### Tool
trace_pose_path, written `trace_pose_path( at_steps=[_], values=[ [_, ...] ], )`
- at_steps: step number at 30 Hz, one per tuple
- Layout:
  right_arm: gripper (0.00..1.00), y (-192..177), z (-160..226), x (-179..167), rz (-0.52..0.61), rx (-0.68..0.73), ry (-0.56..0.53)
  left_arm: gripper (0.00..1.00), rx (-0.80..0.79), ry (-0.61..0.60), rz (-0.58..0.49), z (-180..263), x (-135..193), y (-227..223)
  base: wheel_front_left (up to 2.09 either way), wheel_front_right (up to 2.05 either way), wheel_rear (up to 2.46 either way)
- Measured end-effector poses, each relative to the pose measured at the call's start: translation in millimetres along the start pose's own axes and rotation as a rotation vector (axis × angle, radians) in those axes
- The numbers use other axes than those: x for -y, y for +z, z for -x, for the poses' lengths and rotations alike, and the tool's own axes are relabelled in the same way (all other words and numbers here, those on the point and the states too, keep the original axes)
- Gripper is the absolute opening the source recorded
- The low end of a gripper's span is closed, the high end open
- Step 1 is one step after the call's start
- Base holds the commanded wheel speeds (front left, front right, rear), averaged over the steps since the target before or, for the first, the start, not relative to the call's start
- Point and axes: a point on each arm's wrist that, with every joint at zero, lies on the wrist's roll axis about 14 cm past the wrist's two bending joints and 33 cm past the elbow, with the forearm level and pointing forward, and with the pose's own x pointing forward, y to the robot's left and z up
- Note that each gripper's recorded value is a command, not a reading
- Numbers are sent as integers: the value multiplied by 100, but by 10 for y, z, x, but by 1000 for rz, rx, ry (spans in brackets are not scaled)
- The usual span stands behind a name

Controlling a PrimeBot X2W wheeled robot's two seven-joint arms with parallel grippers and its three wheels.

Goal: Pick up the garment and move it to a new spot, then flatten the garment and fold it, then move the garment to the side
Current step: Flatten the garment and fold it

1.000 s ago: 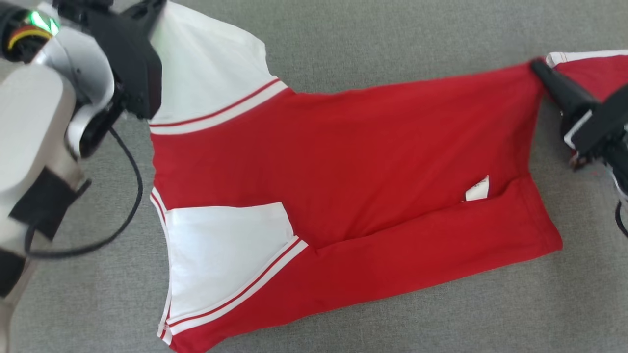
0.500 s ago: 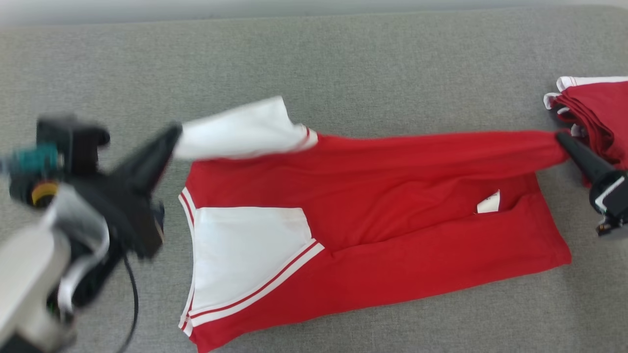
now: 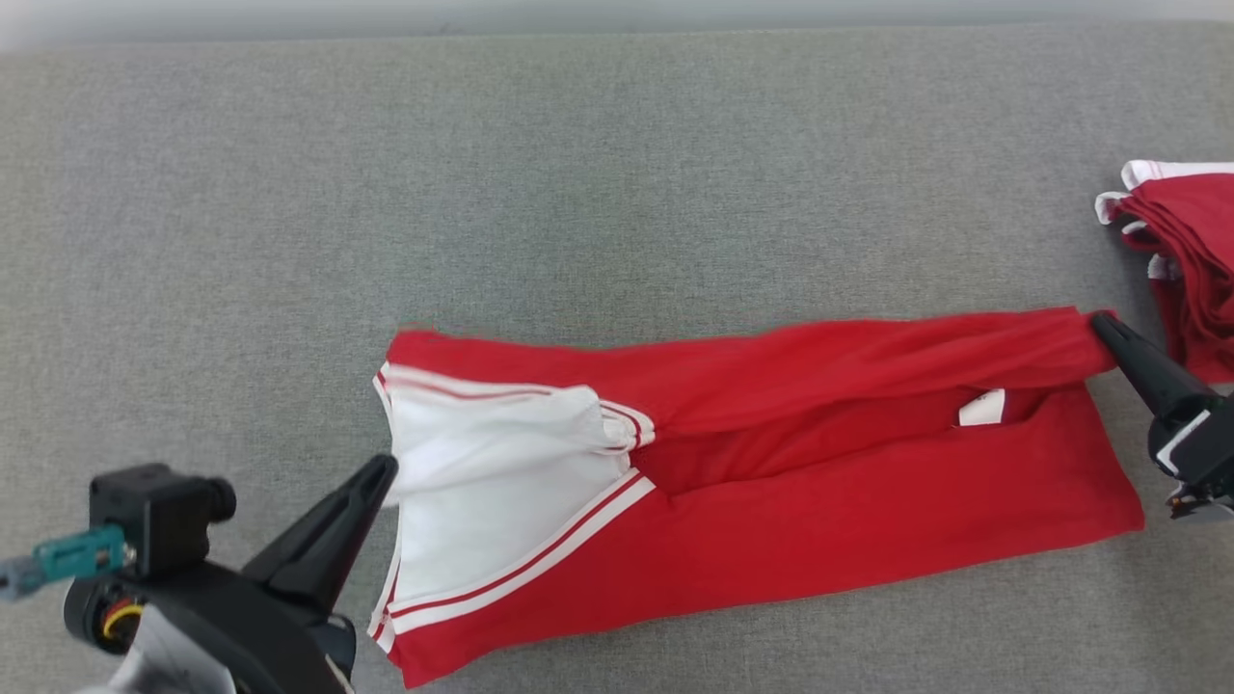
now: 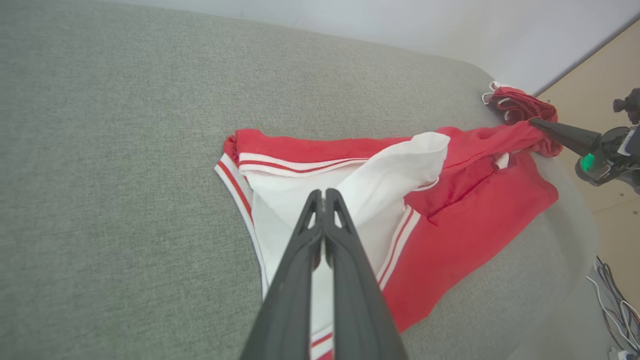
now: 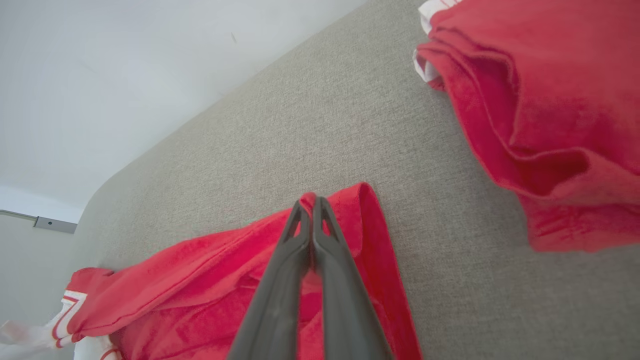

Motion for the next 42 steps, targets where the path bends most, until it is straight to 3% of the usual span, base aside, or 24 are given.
trace_pose_path(
  at_steps=[6, 15, 16, 17, 18, 19, 20, 21, 22, 24, 31, 37, 42],
  values=[
    [0, 27, 54, 126, 8, 28, -33, 0, -11, 37, 37, 110, -41, -106, 0, 0, 0],
    [0, -270, 101, 262, 9, -22, -74, 0, -94, 104, 91, 147, -180, -542, 0, 0, 0],
    [2, -296, 100, 263, 6, -26, -75, 0, -104, 102, 96, 138, -178, -589, 0, 0, 0],
    [16, -315, 98, 261, 2, -26, -76, 0, -113, 104, 105, 128, -175, -639, 0, 0, 0],
    [36, -328, 99, 260, 1, -26, -76, 10, -121, 100, 115, 115, -158, -687, 0, 0, 0],
    [44, -342, 100, 254, 0, -27, -76, 35, -125, 101, 126, 99, -140, -726, 0, 0, 0],
    [51, -352, 101, 242, -2, -25, -73, 48, -128, 97, 127, 87, -120, -756, 0, 0, 0],
    [73, -361, 109, 236, -1, -21, -73, 77, -120, 97, 130, 72, -110, -762, 0, 0, 0],
    [78, -361, 109, 236, -1, -21, -73, 100, -120, 97, 130, 72, -110, -762, 0, 0, 0],
    [100, -352, 132, 218, 3, 4, -71, 100, -96, 98, 135, 36, -83, -748, 0, 0, 0],
    [100, -276, 331, 119, 14, 117, -49, 100, 39, 155, 99, 56, -52, -604, 0, 0, 0],
    [100, -252, 611, 139, 56, 195, -60, 100, 218, 202, 130, 178, 70, -443, 0, 0, 0],
    [100, -436, 809, 124, 92, 193, -59, 100, 303, 268, 76, 305, 132, -389, 0, 0, 0]
  ],
)
